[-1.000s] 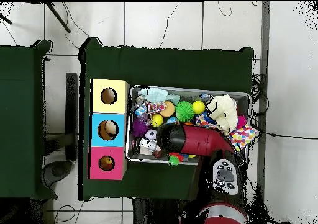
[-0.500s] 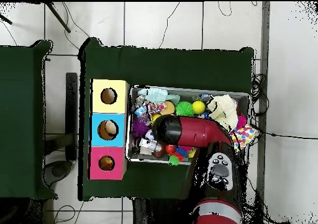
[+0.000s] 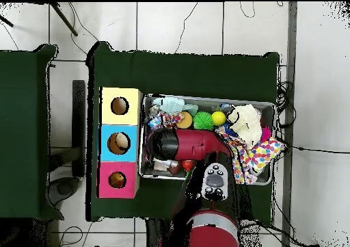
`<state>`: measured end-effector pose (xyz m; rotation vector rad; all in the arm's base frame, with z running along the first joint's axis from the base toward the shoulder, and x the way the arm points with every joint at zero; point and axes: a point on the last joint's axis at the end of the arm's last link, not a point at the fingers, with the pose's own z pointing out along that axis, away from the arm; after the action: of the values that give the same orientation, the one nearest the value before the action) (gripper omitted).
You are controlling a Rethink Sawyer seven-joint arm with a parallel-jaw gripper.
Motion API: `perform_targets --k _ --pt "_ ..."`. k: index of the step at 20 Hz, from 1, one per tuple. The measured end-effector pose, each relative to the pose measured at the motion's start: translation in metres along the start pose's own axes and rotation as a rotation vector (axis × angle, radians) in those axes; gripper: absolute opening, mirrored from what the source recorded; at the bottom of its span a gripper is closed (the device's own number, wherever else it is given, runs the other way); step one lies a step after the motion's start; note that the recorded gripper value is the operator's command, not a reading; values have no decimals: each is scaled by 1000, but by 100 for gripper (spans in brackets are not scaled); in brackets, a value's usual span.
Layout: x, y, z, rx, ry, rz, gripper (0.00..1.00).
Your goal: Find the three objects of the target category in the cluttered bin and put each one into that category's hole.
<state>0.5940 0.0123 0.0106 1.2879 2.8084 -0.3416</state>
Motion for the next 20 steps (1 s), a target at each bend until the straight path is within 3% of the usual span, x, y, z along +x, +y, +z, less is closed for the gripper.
perform_targets --k 3,6,11,16,20 --pt "6 3 9 -9 1 -2 100" --pt "0 -3 16 -12 3 14 100" --pt "-25 -31 33 2 23 78 100" --pt "-43 -39 29 -6 14 108 100" --pt "-43 -37 27 -9 11 106 100"
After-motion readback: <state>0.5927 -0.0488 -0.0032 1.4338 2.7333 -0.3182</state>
